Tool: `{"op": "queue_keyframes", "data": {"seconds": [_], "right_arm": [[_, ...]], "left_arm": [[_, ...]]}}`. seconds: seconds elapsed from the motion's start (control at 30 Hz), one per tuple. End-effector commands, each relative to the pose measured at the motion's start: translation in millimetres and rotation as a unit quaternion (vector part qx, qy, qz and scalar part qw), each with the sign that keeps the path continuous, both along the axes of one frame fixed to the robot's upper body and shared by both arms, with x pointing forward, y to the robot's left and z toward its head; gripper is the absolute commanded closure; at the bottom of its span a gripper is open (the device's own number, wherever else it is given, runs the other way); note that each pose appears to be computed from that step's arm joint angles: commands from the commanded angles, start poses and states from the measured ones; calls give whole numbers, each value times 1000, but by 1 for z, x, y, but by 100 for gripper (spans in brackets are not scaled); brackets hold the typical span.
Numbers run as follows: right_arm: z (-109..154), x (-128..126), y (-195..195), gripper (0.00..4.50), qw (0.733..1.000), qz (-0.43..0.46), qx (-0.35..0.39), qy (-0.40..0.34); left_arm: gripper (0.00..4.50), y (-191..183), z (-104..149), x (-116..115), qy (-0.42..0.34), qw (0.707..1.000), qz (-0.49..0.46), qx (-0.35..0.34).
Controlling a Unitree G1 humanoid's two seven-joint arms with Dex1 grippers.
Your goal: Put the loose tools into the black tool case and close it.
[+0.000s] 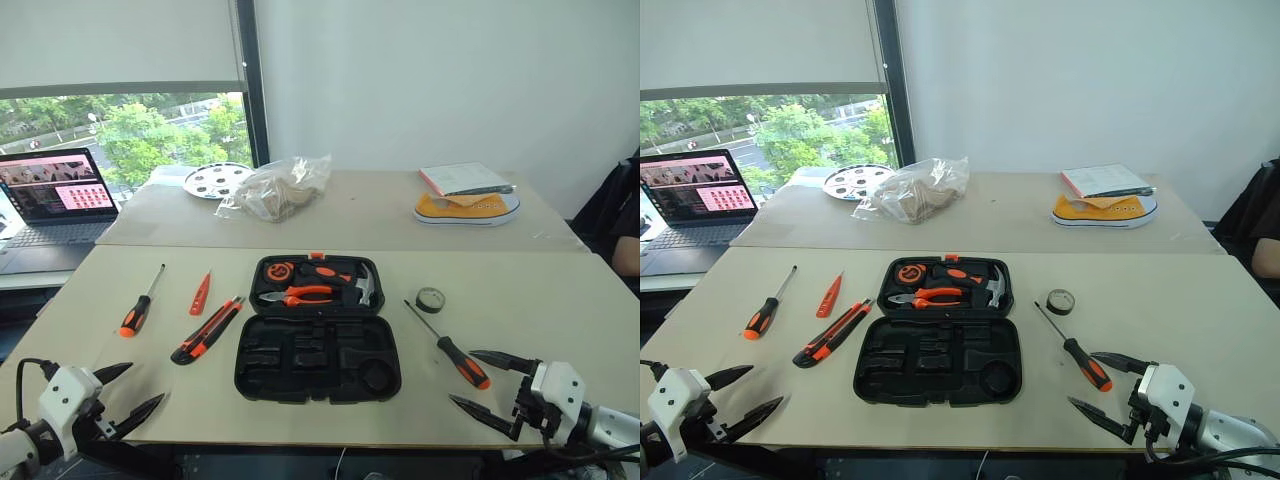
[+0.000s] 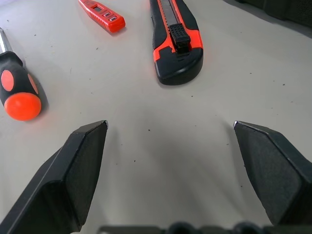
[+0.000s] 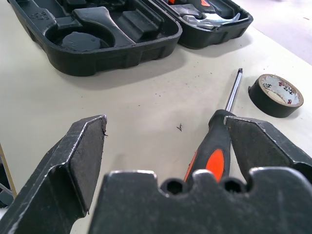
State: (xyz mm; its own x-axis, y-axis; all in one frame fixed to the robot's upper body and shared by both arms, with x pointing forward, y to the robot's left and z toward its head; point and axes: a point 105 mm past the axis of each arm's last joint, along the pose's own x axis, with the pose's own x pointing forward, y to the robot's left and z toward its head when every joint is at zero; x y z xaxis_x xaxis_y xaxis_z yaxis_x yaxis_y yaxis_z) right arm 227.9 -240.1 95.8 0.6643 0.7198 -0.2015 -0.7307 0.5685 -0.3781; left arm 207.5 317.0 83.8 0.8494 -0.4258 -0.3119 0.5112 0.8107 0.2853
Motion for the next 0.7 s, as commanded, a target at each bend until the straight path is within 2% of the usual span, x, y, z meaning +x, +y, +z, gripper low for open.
{"op": "queue_keyframes", "data": {"seconds": [0.03,0.13,0.27,0.37,0.53,0.7], "right_arm": [[17,5,17,0,998,27,31,-47],[52,8,58,0,982,77,141,-104],[70,11,80,0,966,90,203,-132],[67,10,87,0,964,102,210,-131],[66,14,87,0,965,103,209,-123],[66,16,94,0,965,114,207,-113]], "left_arm": [[4,19,18,-4,-48,995,75,-33],[4,57,9,-27,-64,954,259,-139],[4,64,-5,-43,-59,915,349,-194],[4,59,0,-38,-67,903,361,-220],[4,61,35,7,-63,906,343,-242],[4,58,41,57,56,920,330,-203]]}}
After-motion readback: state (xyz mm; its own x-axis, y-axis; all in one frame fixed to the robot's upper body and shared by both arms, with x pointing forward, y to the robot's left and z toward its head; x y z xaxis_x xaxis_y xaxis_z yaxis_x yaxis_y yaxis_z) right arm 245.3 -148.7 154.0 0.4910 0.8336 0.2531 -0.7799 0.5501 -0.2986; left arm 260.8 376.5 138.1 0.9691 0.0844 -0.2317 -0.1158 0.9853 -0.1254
